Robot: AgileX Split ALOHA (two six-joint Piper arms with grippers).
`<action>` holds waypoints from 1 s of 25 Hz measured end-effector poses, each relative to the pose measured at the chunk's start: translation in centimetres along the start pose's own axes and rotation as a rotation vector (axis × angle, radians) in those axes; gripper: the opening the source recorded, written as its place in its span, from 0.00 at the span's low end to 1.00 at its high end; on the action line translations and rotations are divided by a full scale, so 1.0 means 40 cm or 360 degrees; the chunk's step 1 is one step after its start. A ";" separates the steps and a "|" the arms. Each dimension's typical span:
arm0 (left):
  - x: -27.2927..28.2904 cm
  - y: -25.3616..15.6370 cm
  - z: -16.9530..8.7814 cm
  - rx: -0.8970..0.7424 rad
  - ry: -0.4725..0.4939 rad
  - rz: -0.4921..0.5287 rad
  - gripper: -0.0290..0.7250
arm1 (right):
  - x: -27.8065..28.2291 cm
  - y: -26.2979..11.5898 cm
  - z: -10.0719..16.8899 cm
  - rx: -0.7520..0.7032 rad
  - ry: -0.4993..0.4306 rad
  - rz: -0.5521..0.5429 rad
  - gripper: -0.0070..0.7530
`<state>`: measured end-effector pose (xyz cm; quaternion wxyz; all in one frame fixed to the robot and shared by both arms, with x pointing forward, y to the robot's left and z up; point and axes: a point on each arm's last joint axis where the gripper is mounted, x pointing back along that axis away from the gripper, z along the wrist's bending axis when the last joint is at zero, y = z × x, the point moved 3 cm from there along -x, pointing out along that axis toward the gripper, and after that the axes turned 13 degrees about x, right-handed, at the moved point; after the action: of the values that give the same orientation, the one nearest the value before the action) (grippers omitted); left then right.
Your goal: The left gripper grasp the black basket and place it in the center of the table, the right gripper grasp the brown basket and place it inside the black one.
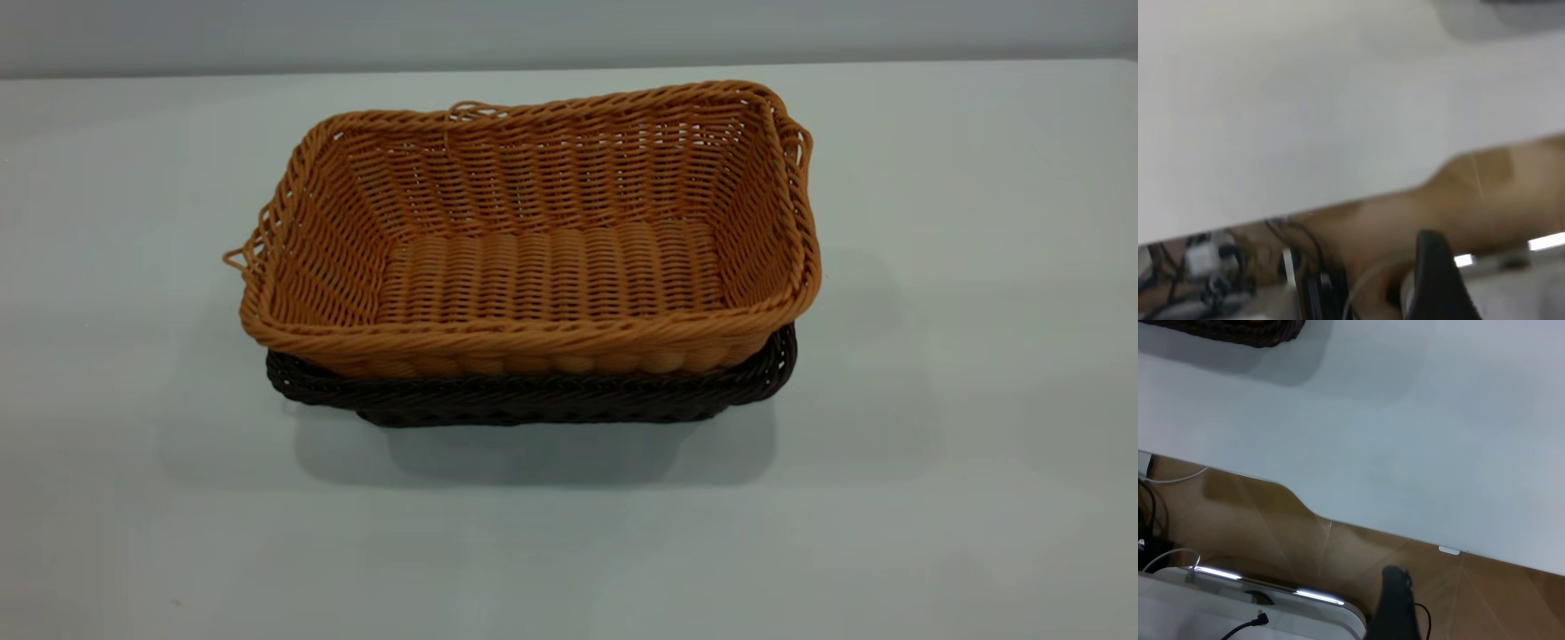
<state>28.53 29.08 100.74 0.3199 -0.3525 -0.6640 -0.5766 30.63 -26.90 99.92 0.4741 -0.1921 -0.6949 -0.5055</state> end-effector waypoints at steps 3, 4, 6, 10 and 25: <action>0.024 -0.018 0.001 0.0010 -0.0022 -0.0158 0.57 | 0.000 0.000 0.000 0.0000 0.0000 0.0000 0.70; 0.032 -0.024 0.002 0.0009 -0.0030 -0.0210 0.57 | 0.001 0.000 0.000 0.0000 0.0000 -0.0004 0.69; 0.044 -0.035 0.003 0.0003 -0.0042 -0.0296 0.57 | 0.009 -0.004 0.000 -0.0007 -0.0009 -0.0050 0.67; 0.062 -0.056 0.005 -0.0005 -0.0060 -0.0433 0.57 | 0.036 -0.018 -0.014 -0.0210 -0.0130 -0.0197 0.63; 0.072 -0.069 0.007 -0.0011 -0.0072 -0.0515 0.57 | 0.115 -0.085 0.004 -0.0484 -0.0494 -0.0690 0.46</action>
<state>24.63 29.39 101.60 0.2065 -0.2550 -0.7171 -0.6149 25.82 -29.14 102.06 0.2090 -0.1831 -0.7001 -0.6577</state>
